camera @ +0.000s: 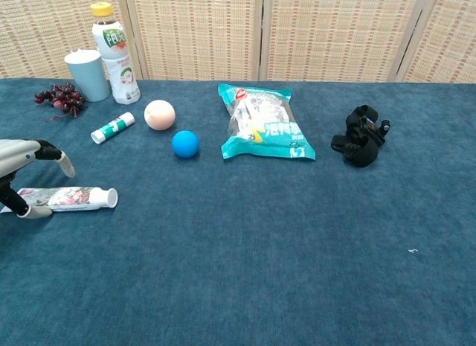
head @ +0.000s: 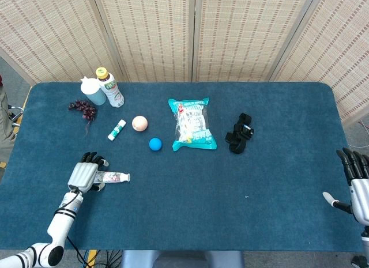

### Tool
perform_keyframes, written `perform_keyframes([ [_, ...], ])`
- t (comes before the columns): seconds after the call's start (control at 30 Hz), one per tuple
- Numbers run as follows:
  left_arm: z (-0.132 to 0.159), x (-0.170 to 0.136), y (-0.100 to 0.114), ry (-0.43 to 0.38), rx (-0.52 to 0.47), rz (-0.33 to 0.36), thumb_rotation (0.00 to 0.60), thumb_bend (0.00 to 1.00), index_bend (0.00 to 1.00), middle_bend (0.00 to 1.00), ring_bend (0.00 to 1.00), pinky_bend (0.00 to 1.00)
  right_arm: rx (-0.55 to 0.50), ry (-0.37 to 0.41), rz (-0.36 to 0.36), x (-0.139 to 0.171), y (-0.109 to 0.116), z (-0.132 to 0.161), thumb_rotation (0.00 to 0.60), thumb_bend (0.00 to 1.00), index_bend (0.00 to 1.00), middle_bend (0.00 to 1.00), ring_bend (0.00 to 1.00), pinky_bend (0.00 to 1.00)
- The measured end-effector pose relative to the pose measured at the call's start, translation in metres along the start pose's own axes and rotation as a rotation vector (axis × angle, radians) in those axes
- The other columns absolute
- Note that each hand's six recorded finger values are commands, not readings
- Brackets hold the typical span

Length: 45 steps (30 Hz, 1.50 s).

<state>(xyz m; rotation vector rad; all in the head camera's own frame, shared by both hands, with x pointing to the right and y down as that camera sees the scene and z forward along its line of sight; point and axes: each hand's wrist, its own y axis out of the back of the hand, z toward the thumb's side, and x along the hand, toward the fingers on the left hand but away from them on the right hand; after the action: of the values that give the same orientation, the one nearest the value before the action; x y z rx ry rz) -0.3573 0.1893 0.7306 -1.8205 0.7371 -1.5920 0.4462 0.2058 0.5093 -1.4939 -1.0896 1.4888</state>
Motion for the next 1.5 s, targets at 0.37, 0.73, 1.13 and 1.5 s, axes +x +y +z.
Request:
perform_keyframes([
  [0.37,0.006,0.001,-0.002,-0.015,-0.005,-0.027,0.6,0.17,0.36,0.24,0.08,0.05,0.0,-0.005,-0.003,0.001,0.001,-0.003,0.6,0.07,0.04,0.06,0.0,0.08],
  [0.73,0.017,0.006,0.001,-0.037,-0.016,-0.04,0.6,0.18,0.38,0.24,0.08,0.06,0.0,-0.015,-0.001,0.003,0.0,-0.006,0.6,0.07,0.04,0.06,0.0,0.08],
  [1.13,0.014,0.008,-0.001,-0.03,-0.026,-0.061,0.6,0.29,0.41,0.25,0.09,0.06,0.0,-0.013,-0.003,0.003,0.0,-0.006,0.6,0.07,0.04,0.06,0.0,0.08],
  [1.5,0.012,0.01,-0.001,-0.028,-0.049,-0.049,0.6,0.31,0.5,0.36,0.2,0.11,0.002,-0.016,-0.002,0.003,0.001,-0.006,0.6,0.07,0.04,0.06,0.0,0.08],
])
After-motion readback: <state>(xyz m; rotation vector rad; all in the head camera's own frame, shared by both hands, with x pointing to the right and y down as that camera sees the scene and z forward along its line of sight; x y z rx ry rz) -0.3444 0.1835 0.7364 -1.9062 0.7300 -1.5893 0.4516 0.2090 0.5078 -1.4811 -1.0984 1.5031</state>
